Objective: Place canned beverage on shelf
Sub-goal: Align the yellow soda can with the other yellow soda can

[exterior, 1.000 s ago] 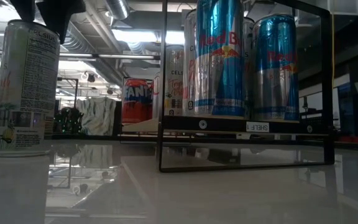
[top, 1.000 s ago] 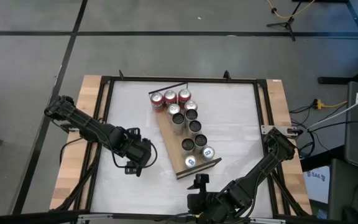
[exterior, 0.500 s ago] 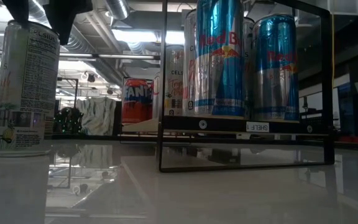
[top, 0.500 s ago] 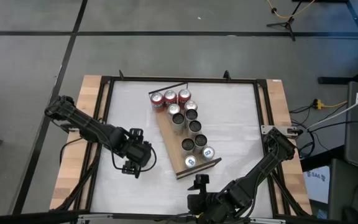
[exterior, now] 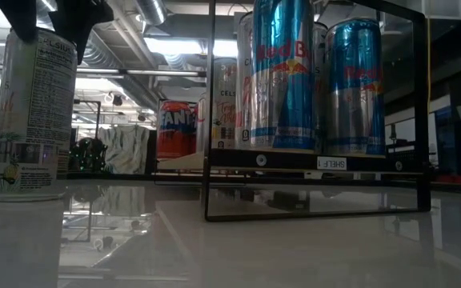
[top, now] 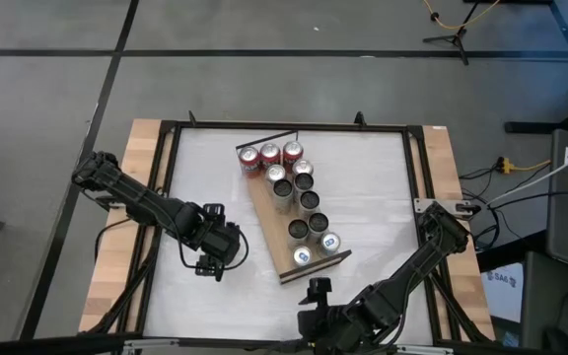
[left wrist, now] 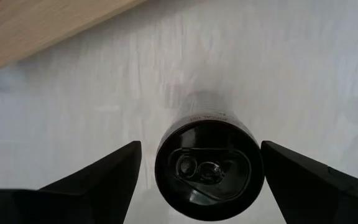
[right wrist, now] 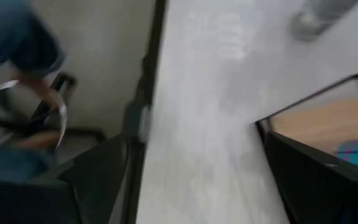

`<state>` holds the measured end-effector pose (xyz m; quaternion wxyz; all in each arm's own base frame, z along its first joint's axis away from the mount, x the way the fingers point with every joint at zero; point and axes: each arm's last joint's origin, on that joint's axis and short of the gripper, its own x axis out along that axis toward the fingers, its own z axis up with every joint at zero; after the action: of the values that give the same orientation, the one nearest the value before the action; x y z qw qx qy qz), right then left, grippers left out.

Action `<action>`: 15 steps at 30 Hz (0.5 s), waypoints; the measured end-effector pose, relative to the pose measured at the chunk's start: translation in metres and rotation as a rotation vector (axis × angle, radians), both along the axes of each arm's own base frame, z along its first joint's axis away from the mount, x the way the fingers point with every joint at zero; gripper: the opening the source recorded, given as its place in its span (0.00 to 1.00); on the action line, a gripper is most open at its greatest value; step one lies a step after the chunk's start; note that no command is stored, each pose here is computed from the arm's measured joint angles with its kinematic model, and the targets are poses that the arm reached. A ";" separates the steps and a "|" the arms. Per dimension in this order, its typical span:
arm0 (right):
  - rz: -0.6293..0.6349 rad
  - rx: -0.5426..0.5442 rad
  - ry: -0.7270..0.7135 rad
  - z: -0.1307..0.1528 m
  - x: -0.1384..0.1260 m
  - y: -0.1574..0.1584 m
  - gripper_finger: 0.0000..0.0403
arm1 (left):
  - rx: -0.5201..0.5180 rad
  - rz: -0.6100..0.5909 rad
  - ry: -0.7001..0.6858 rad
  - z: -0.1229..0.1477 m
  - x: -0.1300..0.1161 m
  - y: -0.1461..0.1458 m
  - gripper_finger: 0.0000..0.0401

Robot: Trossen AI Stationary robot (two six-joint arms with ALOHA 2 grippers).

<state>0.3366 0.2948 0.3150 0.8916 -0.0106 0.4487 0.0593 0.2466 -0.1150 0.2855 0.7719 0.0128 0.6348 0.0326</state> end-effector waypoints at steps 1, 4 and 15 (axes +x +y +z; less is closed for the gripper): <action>0.028 0.011 0.013 0.001 -0.001 0.000 0.91 | 0.000 0.000 0.000 0.000 0.000 0.000 0.80; 0.076 -0.002 0.028 0.012 -0.009 -0.006 0.91 | -0.001 0.009 0.001 0.000 0.000 0.000 0.80; 0.084 -0.212 -0.007 0.066 -0.051 -0.050 0.91 | -0.032 0.099 0.033 -0.009 -0.003 0.000 0.65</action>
<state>0.2858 0.2447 0.3805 0.8839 -0.1240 0.4484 0.0488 0.2438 -0.1146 0.2766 0.7589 -0.0301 0.6477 0.0604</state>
